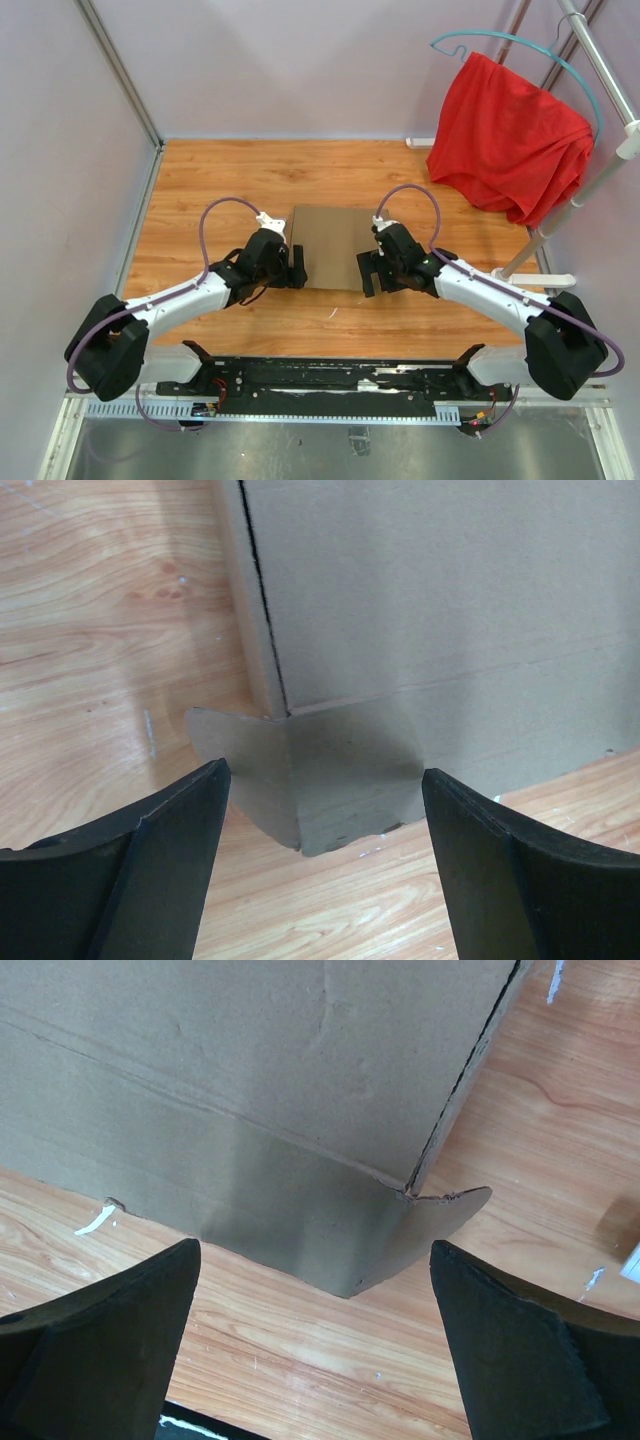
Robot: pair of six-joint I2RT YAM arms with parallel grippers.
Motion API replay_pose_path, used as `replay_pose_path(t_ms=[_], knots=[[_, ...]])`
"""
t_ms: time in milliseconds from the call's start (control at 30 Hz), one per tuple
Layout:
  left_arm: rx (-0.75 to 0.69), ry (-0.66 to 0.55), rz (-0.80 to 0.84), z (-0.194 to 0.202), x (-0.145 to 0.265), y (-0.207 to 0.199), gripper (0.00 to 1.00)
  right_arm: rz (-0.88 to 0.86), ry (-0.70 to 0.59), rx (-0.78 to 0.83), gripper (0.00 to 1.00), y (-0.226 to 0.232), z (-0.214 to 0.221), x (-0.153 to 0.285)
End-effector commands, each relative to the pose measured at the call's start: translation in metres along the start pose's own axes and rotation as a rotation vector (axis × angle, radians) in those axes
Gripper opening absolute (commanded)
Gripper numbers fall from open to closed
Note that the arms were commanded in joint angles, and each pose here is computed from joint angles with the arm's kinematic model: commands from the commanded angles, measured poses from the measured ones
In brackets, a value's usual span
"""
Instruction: Fold the paper box
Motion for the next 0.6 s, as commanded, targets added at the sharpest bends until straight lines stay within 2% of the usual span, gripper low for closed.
replay_pose_path(t_ms=[0, 300, 567], knots=[[-0.020, -0.009, 0.105, -0.004, 0.000, -0.017, 0.83, -0.032, -0.007, 0.015, 0.98, 0.007, -0.002, 0.000], [-0.007, 0.014, 0.214, -0.008, 0.009, -0.035, 0.81, -0.108, 0.007, 0.012, 0.98, 0.018, -0.001, 0.006], [-0.002, 0.009, 0.207, -0.016, 0.023, -0.035, 0.79, -0.106, 0.024, 0.007, 0.98, 0.018, 0.000, 0.013]])
Point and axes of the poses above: each gripper's point midway between its finger pads, its own x axis back along the fingers, its own y axis along the line the jaws close on, z = x × y, the point moved 3 cm from there along x, back along the fingers, and after that the axes turned 8 degrees about -x, right-handed, at the moved point
